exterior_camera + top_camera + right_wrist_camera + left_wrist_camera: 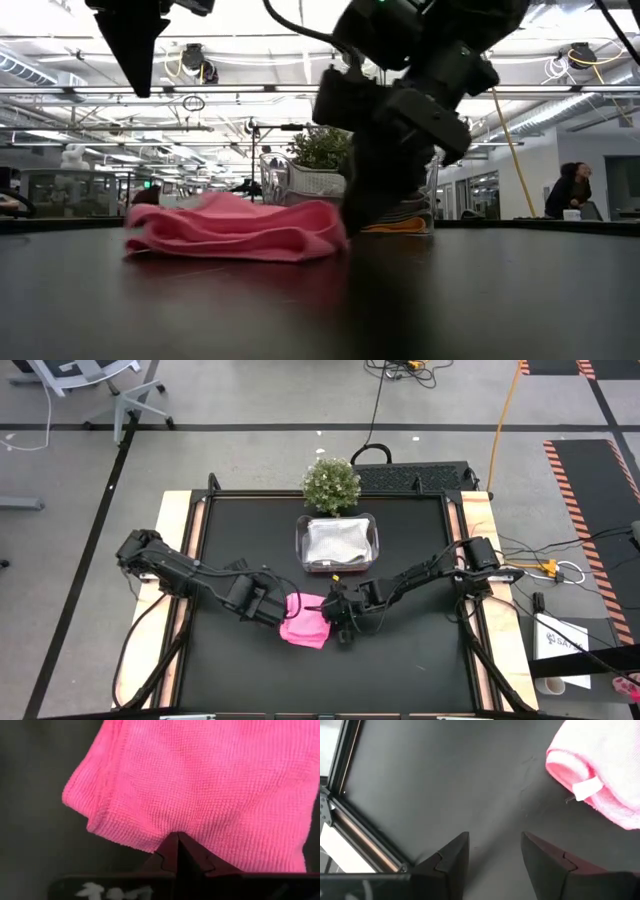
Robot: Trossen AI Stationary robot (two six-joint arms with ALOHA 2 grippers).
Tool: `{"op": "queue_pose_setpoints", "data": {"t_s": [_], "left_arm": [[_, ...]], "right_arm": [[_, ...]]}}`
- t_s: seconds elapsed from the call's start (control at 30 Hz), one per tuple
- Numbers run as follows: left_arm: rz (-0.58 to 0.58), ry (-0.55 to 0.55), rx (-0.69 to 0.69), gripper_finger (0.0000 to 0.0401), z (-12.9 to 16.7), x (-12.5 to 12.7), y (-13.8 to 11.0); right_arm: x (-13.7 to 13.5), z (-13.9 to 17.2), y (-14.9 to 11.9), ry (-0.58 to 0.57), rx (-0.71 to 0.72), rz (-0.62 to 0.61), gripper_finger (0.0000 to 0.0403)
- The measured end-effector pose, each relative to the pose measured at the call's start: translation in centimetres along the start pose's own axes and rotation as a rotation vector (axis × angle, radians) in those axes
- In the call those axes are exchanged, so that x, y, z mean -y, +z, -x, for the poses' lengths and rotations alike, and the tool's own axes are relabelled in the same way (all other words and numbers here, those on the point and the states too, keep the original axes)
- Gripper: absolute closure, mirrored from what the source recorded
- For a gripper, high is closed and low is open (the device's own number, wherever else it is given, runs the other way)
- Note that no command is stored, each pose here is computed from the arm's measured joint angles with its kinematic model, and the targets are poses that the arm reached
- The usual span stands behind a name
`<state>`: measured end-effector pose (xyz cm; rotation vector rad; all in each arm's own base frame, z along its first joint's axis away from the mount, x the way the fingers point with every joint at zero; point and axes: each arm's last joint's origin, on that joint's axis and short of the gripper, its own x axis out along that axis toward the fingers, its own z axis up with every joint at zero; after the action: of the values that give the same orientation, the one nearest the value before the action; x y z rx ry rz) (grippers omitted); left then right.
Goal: Fold microfiber towels
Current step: Fold the pink microfiber towel
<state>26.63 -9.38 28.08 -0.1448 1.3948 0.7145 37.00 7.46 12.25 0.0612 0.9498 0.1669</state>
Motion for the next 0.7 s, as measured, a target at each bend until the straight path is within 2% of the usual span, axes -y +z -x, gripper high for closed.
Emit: {"op": "queue_pose_setpoints", "data": {"t_s": [0.17,0.37,0.57,0.7], "left_arm": [[0.012,-0.046,0.047,0.0219,0.0,0.5,0.4],[0.059,-0.116,0.163,0.0219,0.2,1.4,1.3],[0.157,-0.174,0.405,0.0219,0.6,2.4,3.4],[0.173,-0.270,0.525,0.0219,-0.9,3.4,5.0]], "right_arm": [[0.0,0.8,-2.1,-0.011,-0.106,-0.001,0.0403],[-0.2,4.4,-4.4,-0.010,-0.149,-0.001,0.0403],[-1.1,8.9,-5.4,0.024,-0.042,-0.028,0.0403],[-1.5,10.0,-6.1,0.047,0.053,-0.087,0.0403]]}}
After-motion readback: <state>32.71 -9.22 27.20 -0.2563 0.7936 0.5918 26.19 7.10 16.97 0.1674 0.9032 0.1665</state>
